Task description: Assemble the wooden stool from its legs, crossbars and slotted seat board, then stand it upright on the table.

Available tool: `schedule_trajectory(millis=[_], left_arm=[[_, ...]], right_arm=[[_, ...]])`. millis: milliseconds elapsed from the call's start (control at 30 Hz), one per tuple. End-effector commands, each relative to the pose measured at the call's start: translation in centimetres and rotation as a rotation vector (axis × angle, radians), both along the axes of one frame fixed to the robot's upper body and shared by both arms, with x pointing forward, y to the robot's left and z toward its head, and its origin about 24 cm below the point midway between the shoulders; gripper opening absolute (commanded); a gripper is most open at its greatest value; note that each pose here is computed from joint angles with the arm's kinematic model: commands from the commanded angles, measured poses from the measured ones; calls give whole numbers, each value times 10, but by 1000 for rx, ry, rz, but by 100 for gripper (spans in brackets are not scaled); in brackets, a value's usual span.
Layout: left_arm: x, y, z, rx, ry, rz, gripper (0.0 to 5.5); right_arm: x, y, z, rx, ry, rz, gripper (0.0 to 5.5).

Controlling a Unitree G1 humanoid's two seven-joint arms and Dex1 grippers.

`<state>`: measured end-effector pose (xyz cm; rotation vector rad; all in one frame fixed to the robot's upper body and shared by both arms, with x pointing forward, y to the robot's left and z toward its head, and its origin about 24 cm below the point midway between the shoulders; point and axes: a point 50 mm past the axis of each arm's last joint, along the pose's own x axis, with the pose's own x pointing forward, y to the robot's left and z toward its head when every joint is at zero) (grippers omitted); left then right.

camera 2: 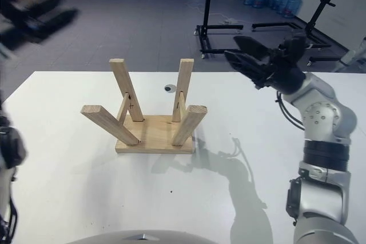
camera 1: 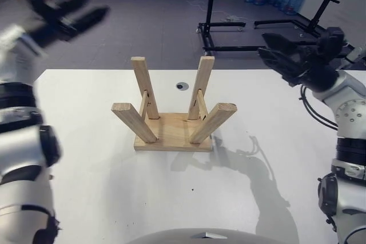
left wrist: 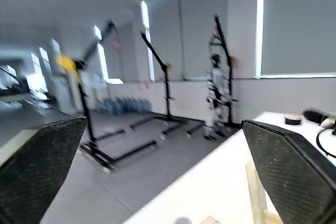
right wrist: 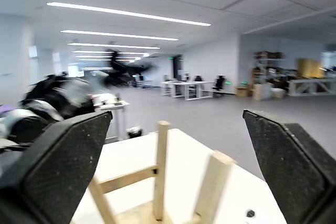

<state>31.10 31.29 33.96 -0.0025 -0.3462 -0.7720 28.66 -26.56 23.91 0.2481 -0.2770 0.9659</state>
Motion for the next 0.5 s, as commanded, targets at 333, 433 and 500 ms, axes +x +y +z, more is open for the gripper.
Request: schedule_trajectory(millis=[333, 433, 500], left_arm=[[-120, -35, -187, 233, 600, -456, 540], [-105, -55, -190, 244, 541, -464, 540], [-97, -64, -186, 242, 498, -456, 540]], right_arm=[[-73, 1, -127, -381, 315, 197, 460], [-54, 29, -121, -395, 204, 261, 460], [-46, 42, -116, -401, 146, 283, 460]])
